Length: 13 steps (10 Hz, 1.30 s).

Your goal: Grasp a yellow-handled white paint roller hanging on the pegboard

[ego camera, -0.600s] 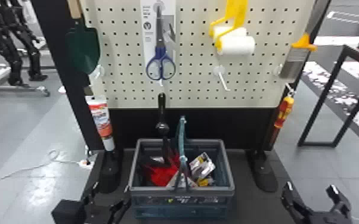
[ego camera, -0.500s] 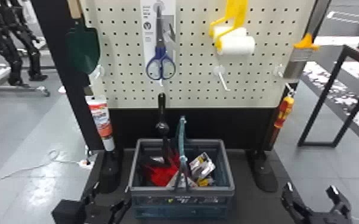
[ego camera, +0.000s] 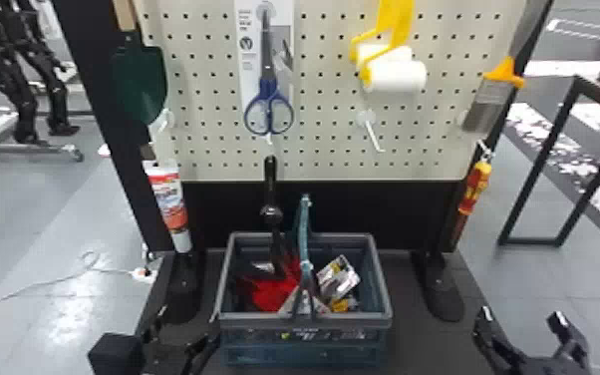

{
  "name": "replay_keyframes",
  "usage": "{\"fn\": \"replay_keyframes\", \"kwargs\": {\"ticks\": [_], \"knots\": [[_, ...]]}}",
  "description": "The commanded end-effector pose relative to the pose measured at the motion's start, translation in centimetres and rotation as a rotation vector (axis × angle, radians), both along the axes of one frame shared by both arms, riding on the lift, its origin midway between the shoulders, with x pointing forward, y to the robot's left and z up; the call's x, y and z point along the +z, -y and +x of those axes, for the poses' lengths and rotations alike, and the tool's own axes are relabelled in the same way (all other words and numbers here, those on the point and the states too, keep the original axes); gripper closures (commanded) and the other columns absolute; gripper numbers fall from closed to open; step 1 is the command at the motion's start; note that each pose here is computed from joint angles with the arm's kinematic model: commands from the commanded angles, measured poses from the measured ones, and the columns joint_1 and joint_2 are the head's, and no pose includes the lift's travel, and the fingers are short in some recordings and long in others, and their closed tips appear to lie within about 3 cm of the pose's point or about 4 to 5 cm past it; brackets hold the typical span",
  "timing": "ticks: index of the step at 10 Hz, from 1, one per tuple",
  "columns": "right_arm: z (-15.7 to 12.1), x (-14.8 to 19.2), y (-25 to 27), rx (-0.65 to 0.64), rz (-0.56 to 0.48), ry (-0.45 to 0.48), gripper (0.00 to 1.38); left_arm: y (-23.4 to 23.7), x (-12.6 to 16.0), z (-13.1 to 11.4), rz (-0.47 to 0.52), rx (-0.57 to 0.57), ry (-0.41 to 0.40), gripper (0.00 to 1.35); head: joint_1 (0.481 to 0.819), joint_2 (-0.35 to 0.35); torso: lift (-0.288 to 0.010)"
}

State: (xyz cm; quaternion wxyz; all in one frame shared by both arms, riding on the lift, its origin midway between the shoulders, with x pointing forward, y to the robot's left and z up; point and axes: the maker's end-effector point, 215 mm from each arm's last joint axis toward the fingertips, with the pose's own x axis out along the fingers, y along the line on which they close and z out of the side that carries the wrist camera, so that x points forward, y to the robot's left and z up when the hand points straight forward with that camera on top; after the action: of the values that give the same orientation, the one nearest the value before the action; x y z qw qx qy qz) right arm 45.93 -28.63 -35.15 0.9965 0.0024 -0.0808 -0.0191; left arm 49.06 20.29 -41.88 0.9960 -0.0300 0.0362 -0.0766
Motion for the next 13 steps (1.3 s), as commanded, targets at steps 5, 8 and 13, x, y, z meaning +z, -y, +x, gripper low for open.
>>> {"fn": "replay_keyframes", "kwargs": {"ticks": [5, 8, 13], "knots": [[3.6, 8.3, -1.6, 0.113, -0.094, -0.080, 0.24, 0.3, -0.3, 0.1, 0.013, -0.022, -0.011, 0.38, 0.549, 0.000, -0.100], [7.1, 15.5, -0.9, 0.209, -0.137, -0.073, 0.24, 0.5, -0.5, 0.2, 0.010, -0.020, -0.021, 0.38, 0.549, 0.000, -0.100], [12.7, 27.7, -4.7, 0.422, -0.167, 0.014, 0.25, 1.4, -0.7, 1.0, 0.036, -0.057, -0.041, 0.38, 0.549, 0.000, -0.100]]}}
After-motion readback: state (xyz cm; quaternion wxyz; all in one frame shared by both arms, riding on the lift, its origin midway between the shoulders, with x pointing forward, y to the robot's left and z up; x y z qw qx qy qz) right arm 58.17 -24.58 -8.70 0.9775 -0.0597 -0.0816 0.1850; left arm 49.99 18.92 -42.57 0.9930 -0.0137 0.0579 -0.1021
